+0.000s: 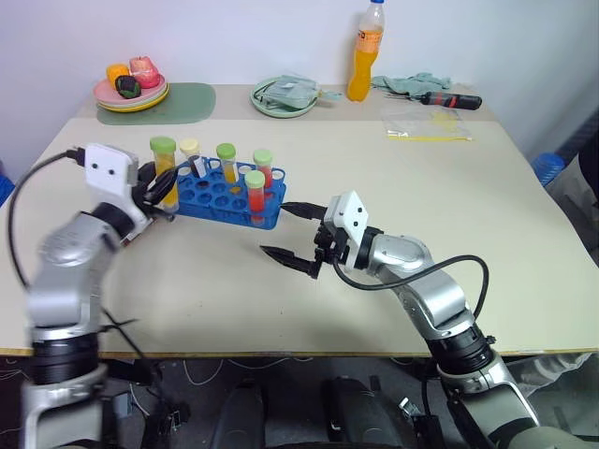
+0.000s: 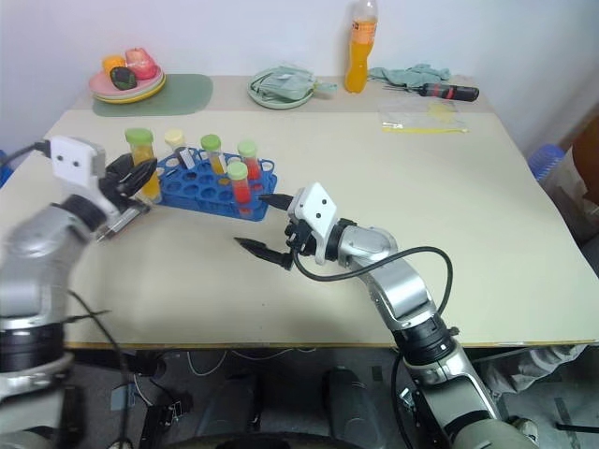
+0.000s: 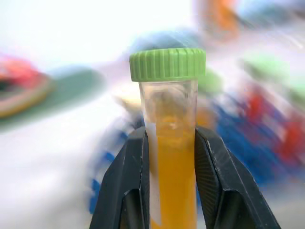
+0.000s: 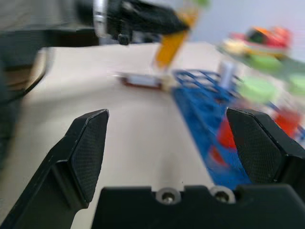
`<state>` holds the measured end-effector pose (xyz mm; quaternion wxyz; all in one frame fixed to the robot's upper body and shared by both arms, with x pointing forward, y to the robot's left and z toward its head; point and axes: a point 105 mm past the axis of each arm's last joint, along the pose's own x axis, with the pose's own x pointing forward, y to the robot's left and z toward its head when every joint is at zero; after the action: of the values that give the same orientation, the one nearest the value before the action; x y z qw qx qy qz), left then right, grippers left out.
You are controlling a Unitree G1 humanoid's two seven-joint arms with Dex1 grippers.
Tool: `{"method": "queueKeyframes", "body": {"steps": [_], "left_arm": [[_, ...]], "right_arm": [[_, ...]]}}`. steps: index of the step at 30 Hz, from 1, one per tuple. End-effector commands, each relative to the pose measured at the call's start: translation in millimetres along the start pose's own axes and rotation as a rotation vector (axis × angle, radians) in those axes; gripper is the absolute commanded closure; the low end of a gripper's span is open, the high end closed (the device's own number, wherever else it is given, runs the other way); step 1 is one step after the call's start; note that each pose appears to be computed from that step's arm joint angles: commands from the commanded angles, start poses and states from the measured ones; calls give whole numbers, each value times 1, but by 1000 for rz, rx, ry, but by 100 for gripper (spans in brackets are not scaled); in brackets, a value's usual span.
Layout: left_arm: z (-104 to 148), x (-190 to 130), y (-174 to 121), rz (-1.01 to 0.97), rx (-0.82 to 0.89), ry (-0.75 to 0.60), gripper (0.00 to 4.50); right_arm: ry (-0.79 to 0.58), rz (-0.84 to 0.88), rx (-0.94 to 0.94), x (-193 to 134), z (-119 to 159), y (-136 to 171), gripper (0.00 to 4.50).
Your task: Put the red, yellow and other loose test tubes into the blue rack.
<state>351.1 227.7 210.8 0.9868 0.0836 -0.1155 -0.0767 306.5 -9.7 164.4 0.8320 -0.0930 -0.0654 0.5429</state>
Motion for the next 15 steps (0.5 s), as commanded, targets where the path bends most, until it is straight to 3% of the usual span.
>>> {"method": "queueKeyframes", "body": {"steps": [1,6,15], "left_arm": [[22,-2,-18,90,4,-224,378],[-5,2,-38,117,-57,-251,378],[-28,10,-30,131,-110,-238,378]], "right_arm": [[-67,-19,-15,6,14,0,13],[-78,-21,8,11,14,3,13],[-81,-70,19,6,14,-1,13]]}}
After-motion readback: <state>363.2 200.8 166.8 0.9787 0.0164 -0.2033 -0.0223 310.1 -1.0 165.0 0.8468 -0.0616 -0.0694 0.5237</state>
